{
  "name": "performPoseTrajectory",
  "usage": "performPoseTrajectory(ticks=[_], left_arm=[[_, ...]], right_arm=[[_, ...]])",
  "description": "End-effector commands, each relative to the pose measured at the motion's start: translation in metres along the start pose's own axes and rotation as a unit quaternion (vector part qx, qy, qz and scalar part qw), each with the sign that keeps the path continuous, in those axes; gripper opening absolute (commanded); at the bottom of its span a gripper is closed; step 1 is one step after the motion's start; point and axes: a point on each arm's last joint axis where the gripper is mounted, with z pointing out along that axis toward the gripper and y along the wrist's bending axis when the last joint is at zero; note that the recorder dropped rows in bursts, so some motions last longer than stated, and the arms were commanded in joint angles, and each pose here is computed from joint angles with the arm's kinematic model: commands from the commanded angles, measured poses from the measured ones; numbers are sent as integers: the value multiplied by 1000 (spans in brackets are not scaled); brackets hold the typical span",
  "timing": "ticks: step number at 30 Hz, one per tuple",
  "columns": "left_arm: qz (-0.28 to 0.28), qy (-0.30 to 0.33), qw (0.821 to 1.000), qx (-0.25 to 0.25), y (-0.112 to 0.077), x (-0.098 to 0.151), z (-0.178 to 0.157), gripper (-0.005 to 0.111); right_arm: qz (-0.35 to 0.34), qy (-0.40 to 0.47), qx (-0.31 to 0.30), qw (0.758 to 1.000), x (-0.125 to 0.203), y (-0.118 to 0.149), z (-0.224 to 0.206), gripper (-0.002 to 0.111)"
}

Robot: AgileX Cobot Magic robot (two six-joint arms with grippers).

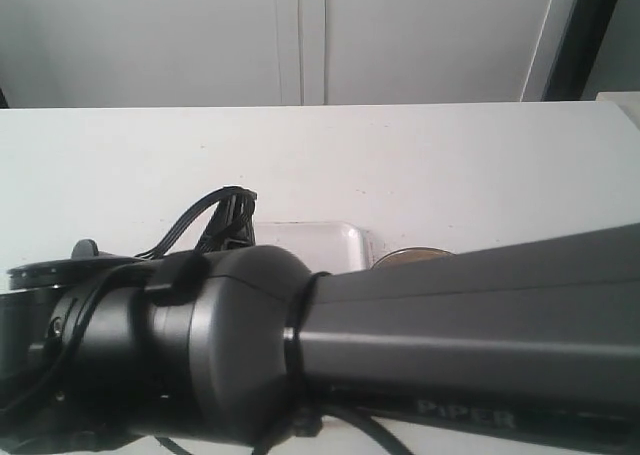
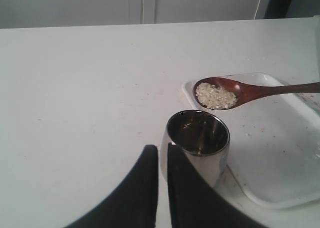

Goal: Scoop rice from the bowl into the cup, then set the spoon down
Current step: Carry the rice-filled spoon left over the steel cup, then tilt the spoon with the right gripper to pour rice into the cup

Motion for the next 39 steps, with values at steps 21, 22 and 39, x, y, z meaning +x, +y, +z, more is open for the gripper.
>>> performPoseTrajectory(ticks=[21,22,39], left_arm=[[-4,-4,1000,4,-1,-2,0,14],[-4,-4,1000,4,-1,-2,0,14],[-4,-4,1000,4,-1,-2,0,14]], right_arm=[[-31,-54,46,997,-9,-7,-3,0],[-31,-54,46,997,-9,-7,-3,0],[-53,-76,77,993,-4,3,12,0]])
